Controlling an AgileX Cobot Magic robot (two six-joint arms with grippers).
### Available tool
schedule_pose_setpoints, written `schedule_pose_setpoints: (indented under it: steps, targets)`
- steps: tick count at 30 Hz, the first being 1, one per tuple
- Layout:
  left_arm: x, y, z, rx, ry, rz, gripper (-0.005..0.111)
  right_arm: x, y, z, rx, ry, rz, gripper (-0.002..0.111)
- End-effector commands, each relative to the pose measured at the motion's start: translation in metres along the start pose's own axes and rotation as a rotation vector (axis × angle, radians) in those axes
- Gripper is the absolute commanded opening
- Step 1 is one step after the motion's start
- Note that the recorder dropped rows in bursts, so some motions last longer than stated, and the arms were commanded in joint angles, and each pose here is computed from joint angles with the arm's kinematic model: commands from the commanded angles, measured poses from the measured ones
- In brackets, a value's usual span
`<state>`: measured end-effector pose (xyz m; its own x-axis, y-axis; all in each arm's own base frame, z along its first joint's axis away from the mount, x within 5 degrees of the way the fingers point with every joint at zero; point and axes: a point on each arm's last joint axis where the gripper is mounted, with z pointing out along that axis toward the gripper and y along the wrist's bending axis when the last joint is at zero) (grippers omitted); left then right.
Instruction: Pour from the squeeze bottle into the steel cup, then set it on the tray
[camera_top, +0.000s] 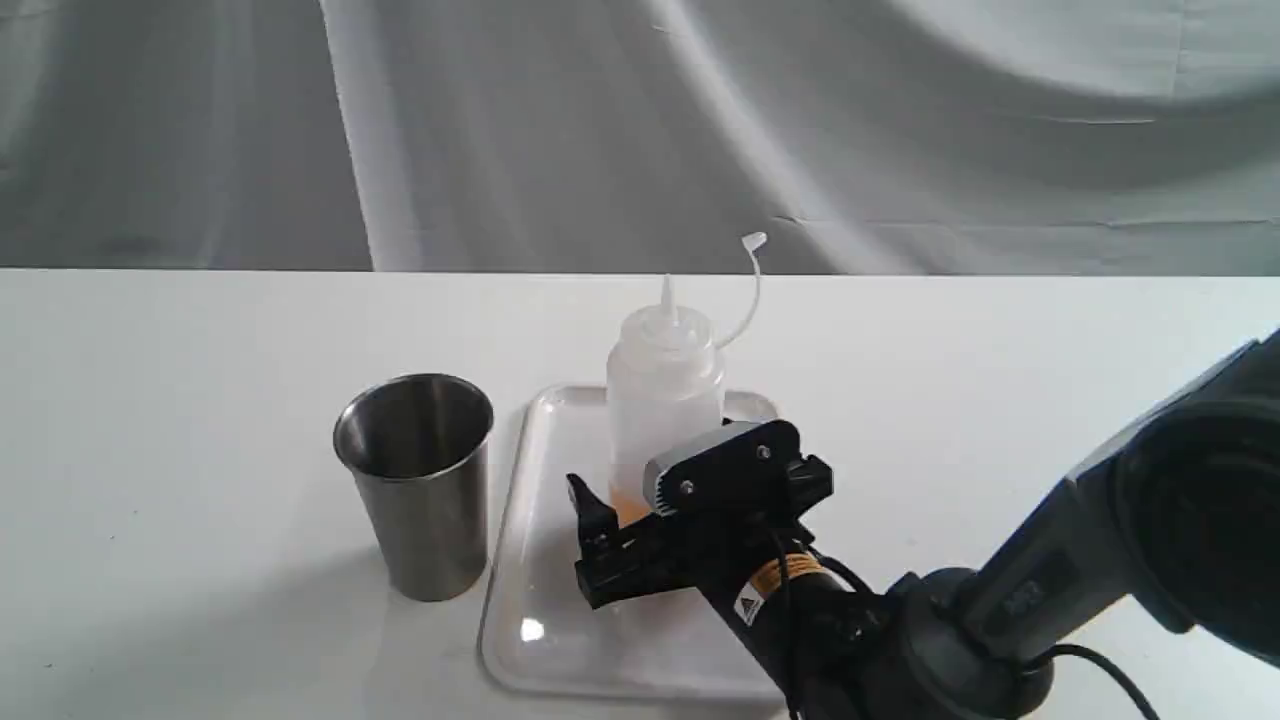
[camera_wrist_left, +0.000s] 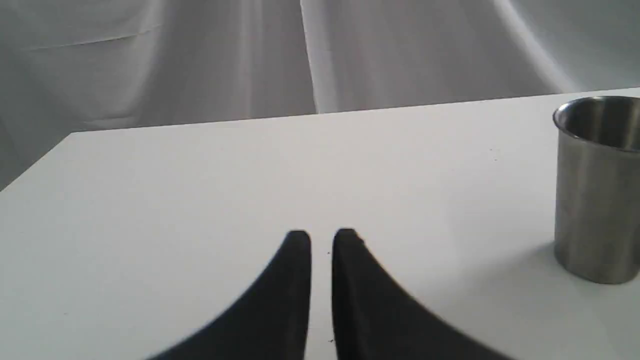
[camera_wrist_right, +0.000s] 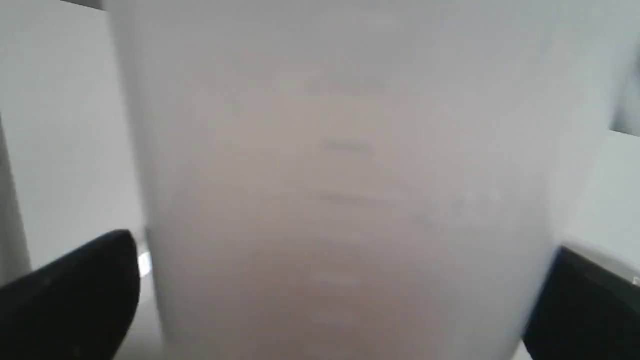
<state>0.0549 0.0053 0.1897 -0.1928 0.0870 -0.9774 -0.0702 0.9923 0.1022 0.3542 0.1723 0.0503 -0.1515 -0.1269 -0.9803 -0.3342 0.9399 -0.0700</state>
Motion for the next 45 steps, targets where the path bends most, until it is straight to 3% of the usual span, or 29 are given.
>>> schedule_pose_setpoints:
  steps: [1,27,45]
  targets:
    - [0.001,0.000,0.000,0.001,-0.008,0.001,0.008,0.000,0.001,-0.005,-0.024,-0.014,-0.010,0.105]
    - [0.001,0.000,0.000,0.001,-0.008,0.001,0.008,-0.028,-0.001,-0.049,-0.089,-0.050,-0.034,0.105]
    - [0.001,0.000,0.000,0.001,-0.008,0.001,0.008,-0.082,-0.011,-0.146,-0.160,-0.136,-0.057,0.105]
